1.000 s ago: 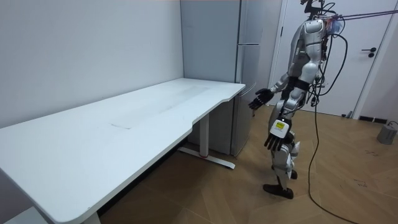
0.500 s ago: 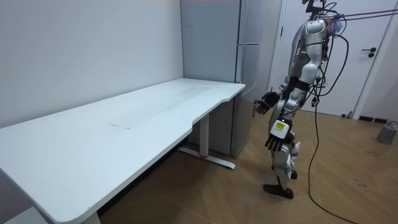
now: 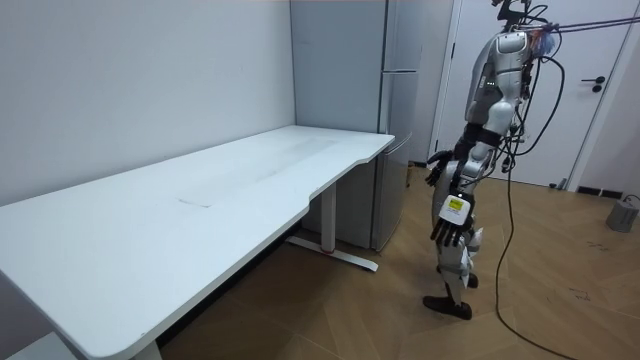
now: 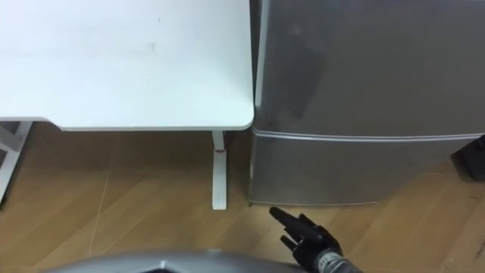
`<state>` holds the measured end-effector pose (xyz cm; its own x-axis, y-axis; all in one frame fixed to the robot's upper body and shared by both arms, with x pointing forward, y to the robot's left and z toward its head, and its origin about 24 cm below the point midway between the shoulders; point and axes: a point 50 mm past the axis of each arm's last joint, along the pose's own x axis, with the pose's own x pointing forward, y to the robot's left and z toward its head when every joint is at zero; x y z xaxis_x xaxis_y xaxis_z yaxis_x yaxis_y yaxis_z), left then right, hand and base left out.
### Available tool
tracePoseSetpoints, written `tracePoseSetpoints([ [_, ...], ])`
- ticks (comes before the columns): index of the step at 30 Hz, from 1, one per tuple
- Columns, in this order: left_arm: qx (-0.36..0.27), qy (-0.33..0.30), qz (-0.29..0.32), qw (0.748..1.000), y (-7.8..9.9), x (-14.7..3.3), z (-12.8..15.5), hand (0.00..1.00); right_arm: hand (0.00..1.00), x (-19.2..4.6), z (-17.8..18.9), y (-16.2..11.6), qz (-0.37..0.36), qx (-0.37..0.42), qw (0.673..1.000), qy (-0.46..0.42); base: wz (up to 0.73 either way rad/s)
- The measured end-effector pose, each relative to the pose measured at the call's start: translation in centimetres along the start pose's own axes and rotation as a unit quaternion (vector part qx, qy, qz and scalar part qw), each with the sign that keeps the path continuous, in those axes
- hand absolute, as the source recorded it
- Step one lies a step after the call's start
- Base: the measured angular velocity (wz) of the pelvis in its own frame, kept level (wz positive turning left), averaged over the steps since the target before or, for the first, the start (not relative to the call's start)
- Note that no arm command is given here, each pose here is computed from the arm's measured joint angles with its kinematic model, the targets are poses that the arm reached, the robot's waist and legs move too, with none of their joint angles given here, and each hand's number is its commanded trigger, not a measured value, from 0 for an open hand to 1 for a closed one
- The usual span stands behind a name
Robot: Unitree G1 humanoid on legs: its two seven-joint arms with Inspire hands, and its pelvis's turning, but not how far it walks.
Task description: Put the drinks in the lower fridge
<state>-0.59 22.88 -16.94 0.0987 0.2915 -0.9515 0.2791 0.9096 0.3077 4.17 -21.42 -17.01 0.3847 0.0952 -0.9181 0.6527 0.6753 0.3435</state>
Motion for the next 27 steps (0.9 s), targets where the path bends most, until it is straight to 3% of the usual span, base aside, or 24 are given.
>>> tracePoseSetpoints([
  [5,-0.022,0.023,0.000,0.999,0.1,-0.1,-1.1,0.00,0.00,-1.2,-1.4,-2.9,-0.071,-0.092,0.992,0.057,0.03],
  [11,-0.033,0.028,0.001,0.999,0.7,0.1,-1.0,0.00,0.00,-0.9,-0.6,-2.6,-0.090,-0.174,0.978,0.074,-0.04],
  [27,0.011,0.042,-0.018,0.999,0.9,0.1,-0.7,0.00,0.00,-0.9,0.0,-2.9,-0.129,-0.194,0.970,0.069,0.00],
])
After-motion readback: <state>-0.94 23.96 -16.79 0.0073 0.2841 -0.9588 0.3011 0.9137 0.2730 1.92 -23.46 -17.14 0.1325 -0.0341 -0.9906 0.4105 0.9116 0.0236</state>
